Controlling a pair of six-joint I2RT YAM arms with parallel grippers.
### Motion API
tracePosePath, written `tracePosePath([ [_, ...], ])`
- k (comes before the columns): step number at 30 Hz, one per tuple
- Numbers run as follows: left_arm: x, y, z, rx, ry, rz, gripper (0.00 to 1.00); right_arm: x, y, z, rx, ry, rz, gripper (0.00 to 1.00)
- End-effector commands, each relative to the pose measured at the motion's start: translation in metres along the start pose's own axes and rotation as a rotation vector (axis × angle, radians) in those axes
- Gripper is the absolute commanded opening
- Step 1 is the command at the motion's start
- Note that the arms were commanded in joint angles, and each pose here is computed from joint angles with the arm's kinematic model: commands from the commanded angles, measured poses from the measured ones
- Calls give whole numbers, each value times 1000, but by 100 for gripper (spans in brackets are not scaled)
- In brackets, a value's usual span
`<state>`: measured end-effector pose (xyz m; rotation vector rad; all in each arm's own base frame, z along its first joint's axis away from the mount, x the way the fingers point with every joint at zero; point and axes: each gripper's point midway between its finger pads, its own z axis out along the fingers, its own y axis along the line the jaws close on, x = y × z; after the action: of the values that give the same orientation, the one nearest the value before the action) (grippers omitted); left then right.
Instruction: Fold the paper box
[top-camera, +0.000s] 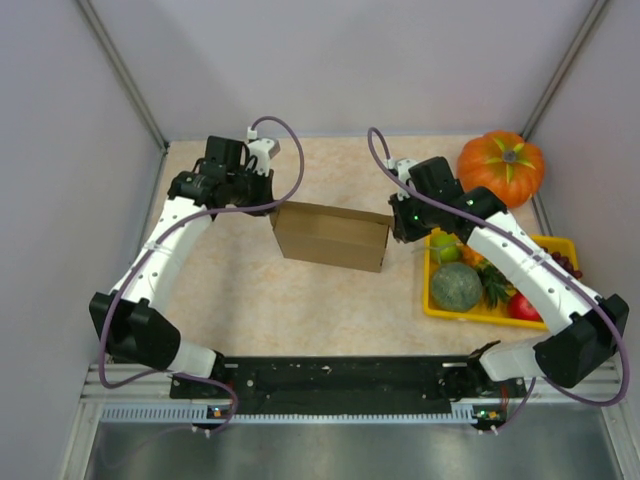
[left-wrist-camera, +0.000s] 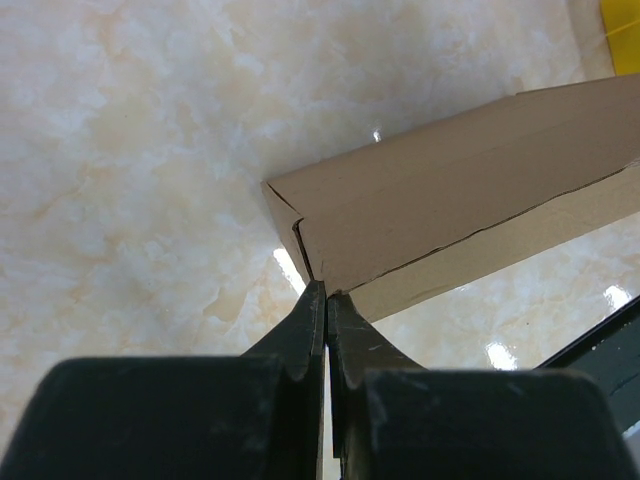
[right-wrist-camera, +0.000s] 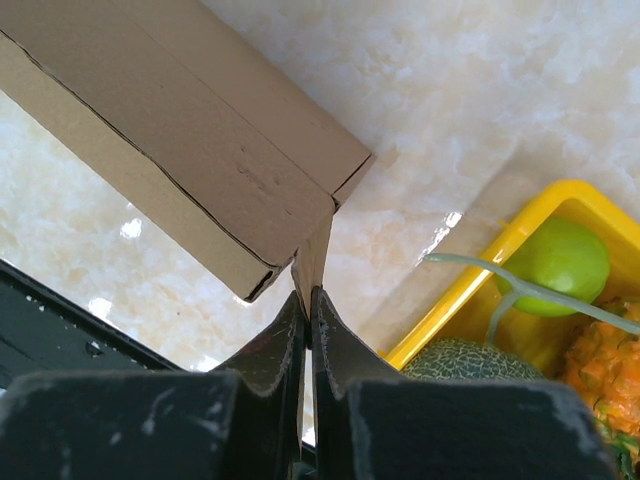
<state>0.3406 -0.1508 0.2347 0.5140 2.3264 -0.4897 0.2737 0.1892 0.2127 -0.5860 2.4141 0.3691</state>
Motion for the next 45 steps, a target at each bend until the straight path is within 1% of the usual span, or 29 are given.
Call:
tracePosePath([
  [1, -15, 3, -10, -19, -35, 46, 0, -8, 5, -7, -16, -13, -7, 0],
  [4, -13, -4, -5, 24, -26, -3, 0, -10, 6, -8, -25, -20, -1, 0],
  [8, -4, -3, 3, 28, 8, -40, 0, -13, 17, -13, -67, -30, 42, 0],
  [10, 2, 2, 6, 4, 29, -47, 0, -15, 20, -15, -74, -32, 105, 0],
  [12, 7, 2, 6, -9, 41, -87, 0, -18, 27, -16, -99, -25, 181, 0],
  [16, 16, 3, 10, -20, 33, -128, 0, -21, 43, -17, -169, -3, 294, 0],
  [23, 28, 3, 12, -29, 39, -162, 0, -22, 41, -7, -130, 22, 400, 0],
  [27, 27, -3, 9, -2, 21, -168, 0, -30, 28, -4, -43, -12, 501, 0],
  [33, 28, -10, 7, 20, 16, -172, 0, -38, 21, -5, 9, -47, 584, 0],
  [40, 29, -13, 7, 32, 15, -169, 0, -28, 18, 7, 34, -23, 609, 0],
  [44, 31, -12, 7, 29, 19, -168, 0, -24, 11, 6, 59, -31, 552, 0],
  [45, 31, -12, 7, 27, 19, -168, 0, -23, 5, 6, 88, -42, 532, 0],
])
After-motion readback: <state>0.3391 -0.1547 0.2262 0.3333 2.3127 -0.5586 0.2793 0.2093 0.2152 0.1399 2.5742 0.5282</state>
